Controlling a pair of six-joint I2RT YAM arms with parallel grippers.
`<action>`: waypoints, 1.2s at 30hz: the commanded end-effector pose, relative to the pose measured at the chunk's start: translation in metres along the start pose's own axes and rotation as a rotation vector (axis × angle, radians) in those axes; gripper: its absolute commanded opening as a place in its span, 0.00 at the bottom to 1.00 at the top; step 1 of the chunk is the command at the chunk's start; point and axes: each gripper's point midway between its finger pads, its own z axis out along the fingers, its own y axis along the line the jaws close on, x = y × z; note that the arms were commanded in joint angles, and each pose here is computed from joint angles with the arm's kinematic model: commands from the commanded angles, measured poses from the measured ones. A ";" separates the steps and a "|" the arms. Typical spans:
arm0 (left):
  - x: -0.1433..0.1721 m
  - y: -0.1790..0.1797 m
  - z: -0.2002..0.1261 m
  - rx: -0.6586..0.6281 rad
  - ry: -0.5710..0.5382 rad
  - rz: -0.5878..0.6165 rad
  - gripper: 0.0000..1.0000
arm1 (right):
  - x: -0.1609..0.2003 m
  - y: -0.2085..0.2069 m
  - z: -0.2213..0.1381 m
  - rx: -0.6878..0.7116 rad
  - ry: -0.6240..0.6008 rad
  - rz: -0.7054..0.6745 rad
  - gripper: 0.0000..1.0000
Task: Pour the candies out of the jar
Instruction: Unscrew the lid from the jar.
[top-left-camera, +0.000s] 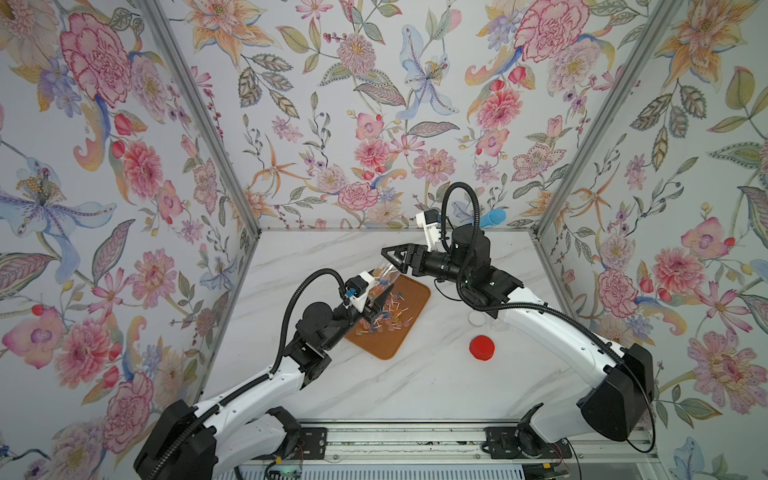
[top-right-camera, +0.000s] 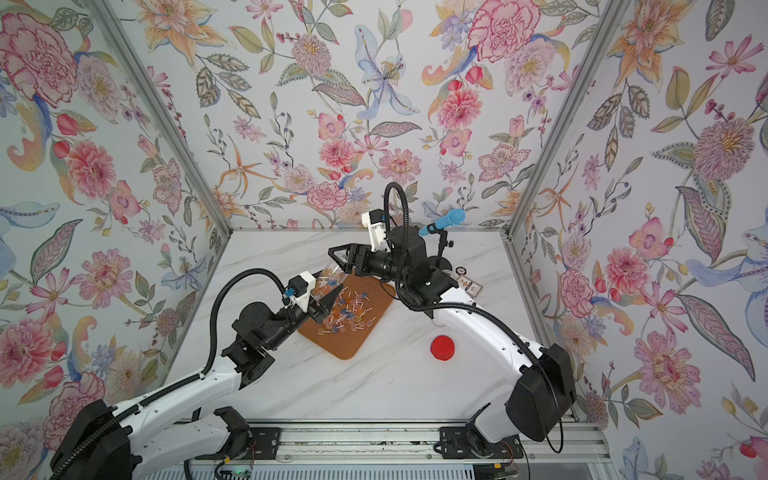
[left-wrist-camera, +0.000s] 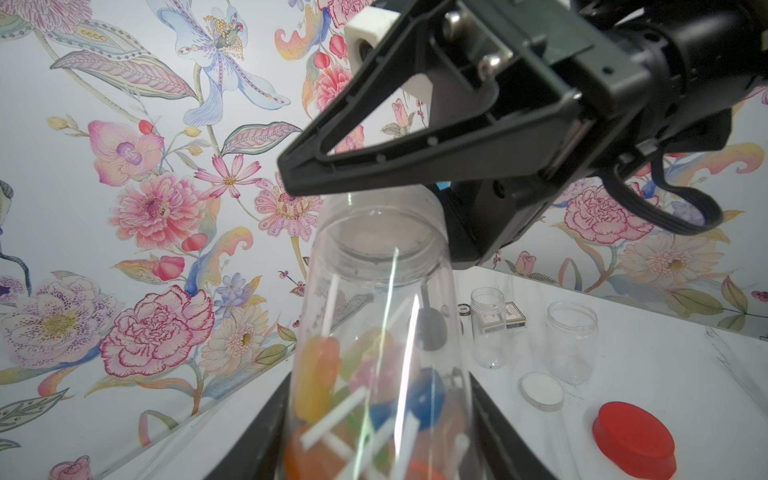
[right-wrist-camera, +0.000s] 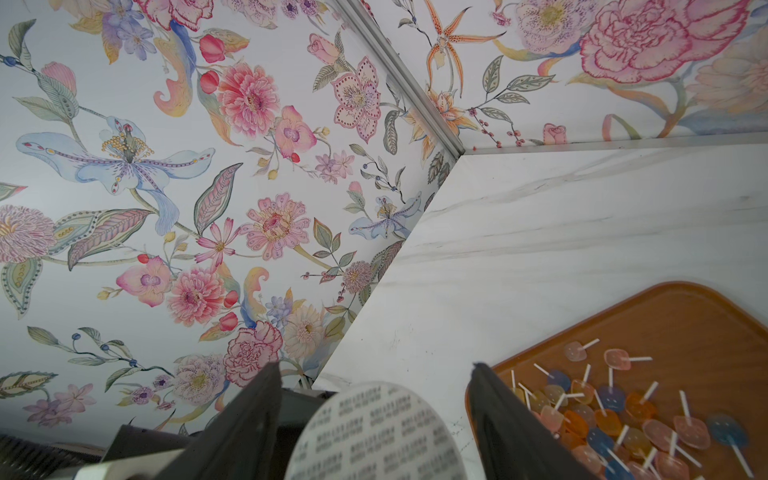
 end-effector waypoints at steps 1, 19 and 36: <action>-0.010 0.000 0.001 -0.009 -0.031 0.020 0.00 | -0.013 0.008 0.000 -0.009 -0.042 -0.010 0.65; -0.016 0.001 -0.001 -0.029 -0.049 0.029 0.00 | -0.002 -0.004 -0.002 0.024 -0.053 0.036 0.69; -0.028 0.005 -0.003 -0.049 -0.095 -0.023 0.00 | -0.004 0.004 -0.002 -0.014 -0.048 -0.003 0.71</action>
